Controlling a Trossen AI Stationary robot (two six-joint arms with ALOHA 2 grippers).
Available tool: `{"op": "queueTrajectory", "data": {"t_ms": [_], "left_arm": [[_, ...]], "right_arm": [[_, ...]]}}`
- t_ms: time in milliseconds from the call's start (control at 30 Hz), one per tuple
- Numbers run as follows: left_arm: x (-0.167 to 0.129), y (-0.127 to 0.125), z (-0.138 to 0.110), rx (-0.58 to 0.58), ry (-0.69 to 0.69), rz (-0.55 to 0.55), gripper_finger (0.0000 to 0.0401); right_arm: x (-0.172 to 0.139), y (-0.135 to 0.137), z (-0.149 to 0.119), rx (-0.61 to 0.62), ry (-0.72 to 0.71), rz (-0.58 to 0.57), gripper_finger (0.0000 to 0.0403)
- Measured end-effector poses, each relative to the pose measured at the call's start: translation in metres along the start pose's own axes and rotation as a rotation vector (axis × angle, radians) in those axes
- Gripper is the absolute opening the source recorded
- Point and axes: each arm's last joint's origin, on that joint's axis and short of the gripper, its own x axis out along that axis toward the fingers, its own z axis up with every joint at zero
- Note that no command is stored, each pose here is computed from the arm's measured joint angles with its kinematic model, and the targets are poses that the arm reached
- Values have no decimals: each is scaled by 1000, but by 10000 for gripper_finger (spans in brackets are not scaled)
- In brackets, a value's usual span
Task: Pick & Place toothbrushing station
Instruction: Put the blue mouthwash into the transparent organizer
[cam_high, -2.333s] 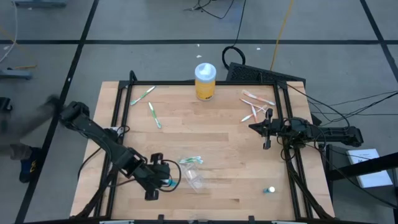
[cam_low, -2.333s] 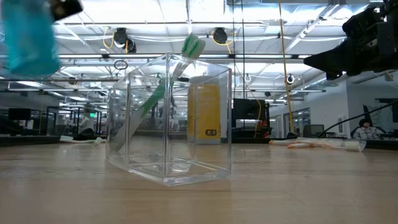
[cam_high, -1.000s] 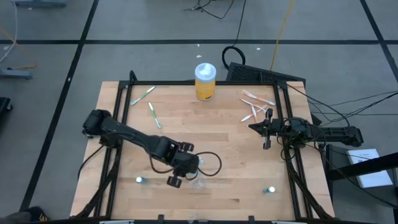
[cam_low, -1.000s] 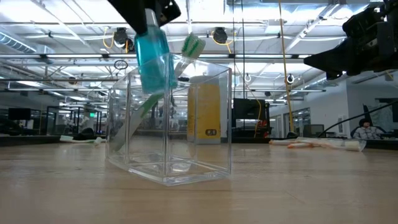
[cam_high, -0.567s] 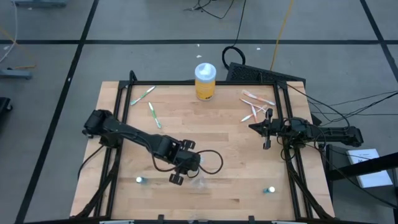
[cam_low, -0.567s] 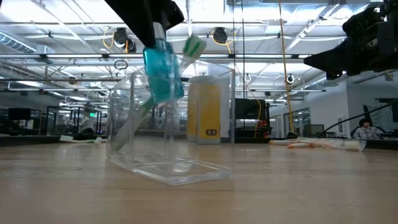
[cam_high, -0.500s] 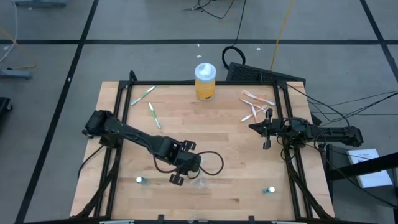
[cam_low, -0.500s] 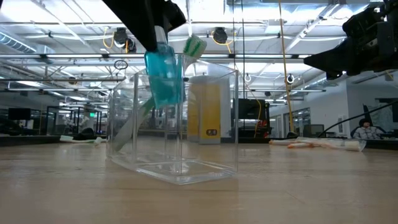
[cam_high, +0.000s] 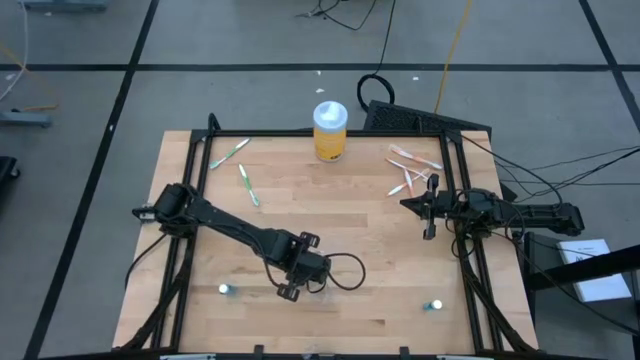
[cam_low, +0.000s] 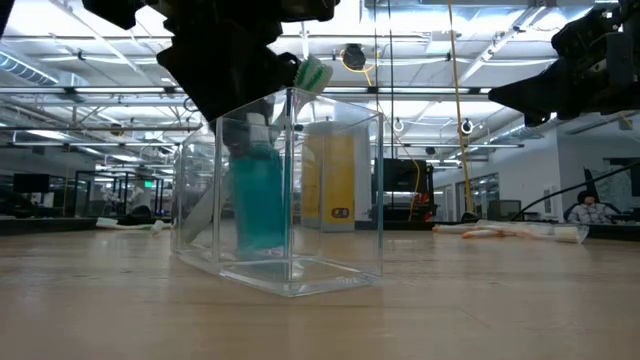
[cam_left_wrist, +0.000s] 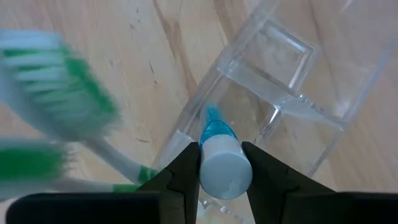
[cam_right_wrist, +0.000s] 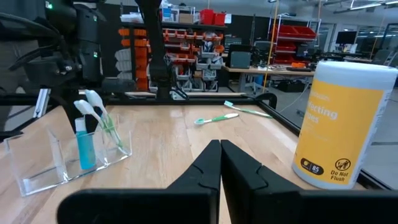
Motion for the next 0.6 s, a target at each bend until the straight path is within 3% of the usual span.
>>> {"op": "queueTrajectory", "data": {"t_ms": [267, 600], "left_arm": [[2, 0, 0, -2, 3, -6, 105], [4, 0, -1, -21, 15, -11, 165]], "right_arm": [[0, 0, 0, 0, 0, 0, 4], [0, 0, 0, 0, 0, 0, 4]]}}
